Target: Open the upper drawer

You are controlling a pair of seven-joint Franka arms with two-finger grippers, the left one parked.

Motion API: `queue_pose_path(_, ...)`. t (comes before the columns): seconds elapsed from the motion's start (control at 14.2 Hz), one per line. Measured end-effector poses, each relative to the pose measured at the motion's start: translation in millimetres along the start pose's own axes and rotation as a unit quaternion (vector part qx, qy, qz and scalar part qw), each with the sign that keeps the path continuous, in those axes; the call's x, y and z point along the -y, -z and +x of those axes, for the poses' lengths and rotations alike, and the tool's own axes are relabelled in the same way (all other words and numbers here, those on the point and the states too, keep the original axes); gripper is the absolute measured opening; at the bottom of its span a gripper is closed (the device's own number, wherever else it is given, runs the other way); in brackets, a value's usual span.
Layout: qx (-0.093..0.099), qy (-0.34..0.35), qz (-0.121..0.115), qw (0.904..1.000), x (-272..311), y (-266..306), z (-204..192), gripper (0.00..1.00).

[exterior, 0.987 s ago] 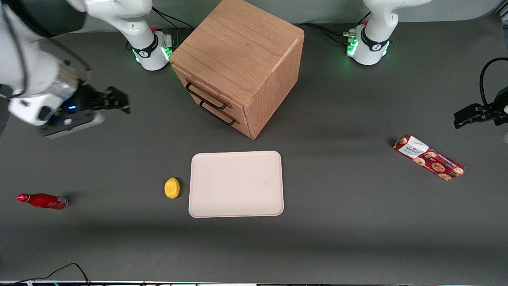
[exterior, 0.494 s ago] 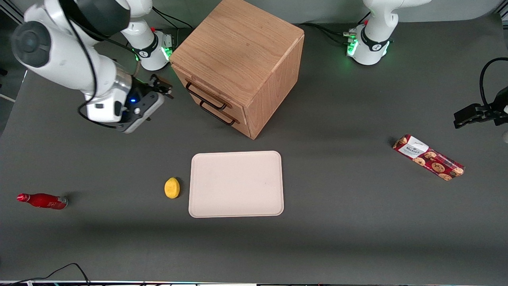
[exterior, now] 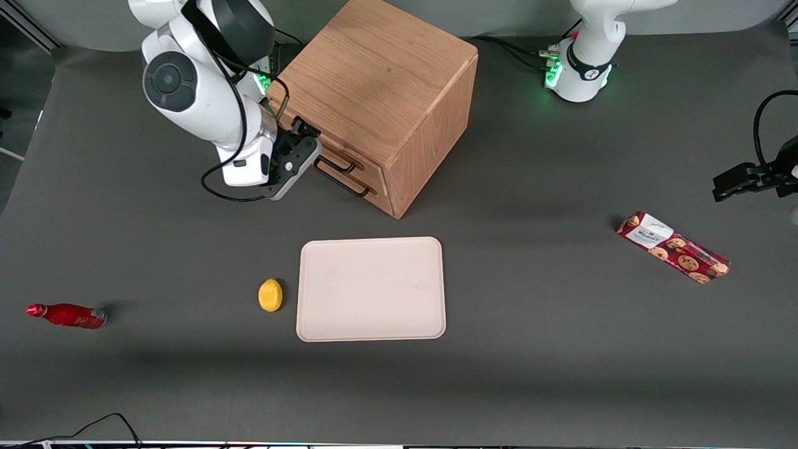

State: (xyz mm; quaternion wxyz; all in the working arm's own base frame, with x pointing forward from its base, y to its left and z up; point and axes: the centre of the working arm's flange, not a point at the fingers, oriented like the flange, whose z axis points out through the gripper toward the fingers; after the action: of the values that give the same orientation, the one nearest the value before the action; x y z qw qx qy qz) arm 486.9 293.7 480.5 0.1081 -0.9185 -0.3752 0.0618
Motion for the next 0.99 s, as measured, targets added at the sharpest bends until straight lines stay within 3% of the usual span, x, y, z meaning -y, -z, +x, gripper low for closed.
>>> queue_pose_path(0.28,-0.006,-0.001,-0.004,1.0,-0.6,-28.3,-0.5,1.0)
queue_pose_path(0.99,0.013,-0.005,0.013,0.9998,-5.0,-68.8,-0.8,1.0)
